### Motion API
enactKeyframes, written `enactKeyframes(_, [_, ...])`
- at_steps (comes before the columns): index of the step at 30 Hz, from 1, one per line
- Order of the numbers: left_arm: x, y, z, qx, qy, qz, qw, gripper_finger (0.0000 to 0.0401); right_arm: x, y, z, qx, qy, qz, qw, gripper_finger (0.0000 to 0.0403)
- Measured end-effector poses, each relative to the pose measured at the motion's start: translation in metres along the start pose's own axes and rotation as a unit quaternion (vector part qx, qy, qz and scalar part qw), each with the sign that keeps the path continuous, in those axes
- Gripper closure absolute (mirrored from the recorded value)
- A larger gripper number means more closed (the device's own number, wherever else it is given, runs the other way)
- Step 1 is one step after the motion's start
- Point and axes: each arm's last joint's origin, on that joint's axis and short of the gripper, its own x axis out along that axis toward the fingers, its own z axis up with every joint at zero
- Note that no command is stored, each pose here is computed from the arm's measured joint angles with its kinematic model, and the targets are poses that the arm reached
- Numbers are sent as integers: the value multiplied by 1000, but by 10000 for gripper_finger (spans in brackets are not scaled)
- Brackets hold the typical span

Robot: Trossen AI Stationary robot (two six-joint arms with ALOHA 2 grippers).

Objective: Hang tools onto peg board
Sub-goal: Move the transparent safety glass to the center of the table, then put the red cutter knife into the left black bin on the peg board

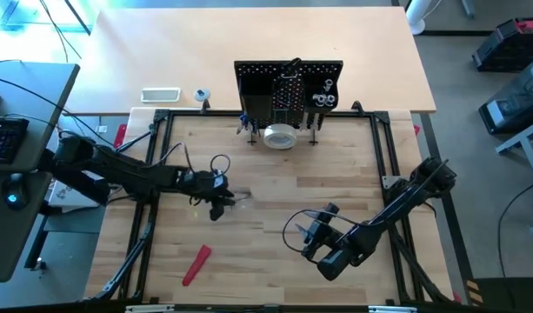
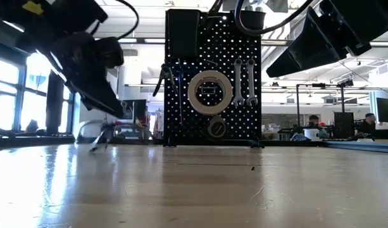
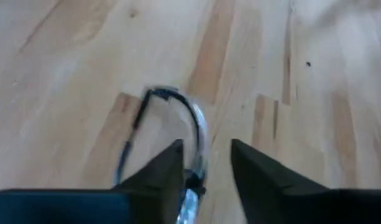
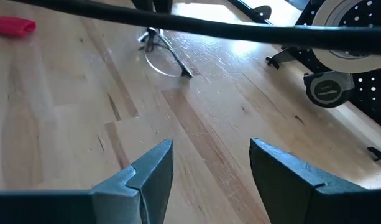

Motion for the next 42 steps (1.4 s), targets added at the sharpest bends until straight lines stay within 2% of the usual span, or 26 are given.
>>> enactKeyframes(5, [7, -6, 8, 17, 20, -13, 1000, 200, 0, 0, 0, 1, 1, 1, 1000, 199])
enactKeyframes(8, [0, -10, 12, -8, 71, -31, 997, 172, 0, 0, 0, 1, 3, 3, 1000, 199])
enactKeyframes(13, [-16, -38, 3, -53, 196, -62, 977, 170, 0, 0, 0, -5, 4, 4, 1000, 199])
enactKeyframes(16, [-23, -59, -12, -78, 247, -51, 964, 175, 0, 0, 0, -8, 3, 3, 1000, 199])
enactKeyframes(22, [-30, -93, -43, -144, 275, -18, 951, 178, 0, 0, 0, -20, -1, -1, 1000, 199])
enactKeyframes(26, [-25, -108, -66, -159, 285, 14, 945, 178, 0, 0, 0, -28, -4, -4, 1000, 199])
enactKeyframes(29, [-13, -120, -81, -163, 291, 11, 943, 178, 0, 0, 0, -30, -4, -4, 1000, 199])
enactKeyframes(32, [-1, -130, -90, -150, 299, 26, 942, 178, 0, 0, 0, -31, -4, -4, 1000, 199])
enactKeyframes(37, [12, -149, -92, -92, 307, 123, 939, 180, 0, 0, 0, -30, -4, -5, 1000, 199])
enactKeyframes(42, [24, -158, -89, -17, 310, 168, 936, 217, 0, 0, 0, -30, -3, -4, 1000, 199])
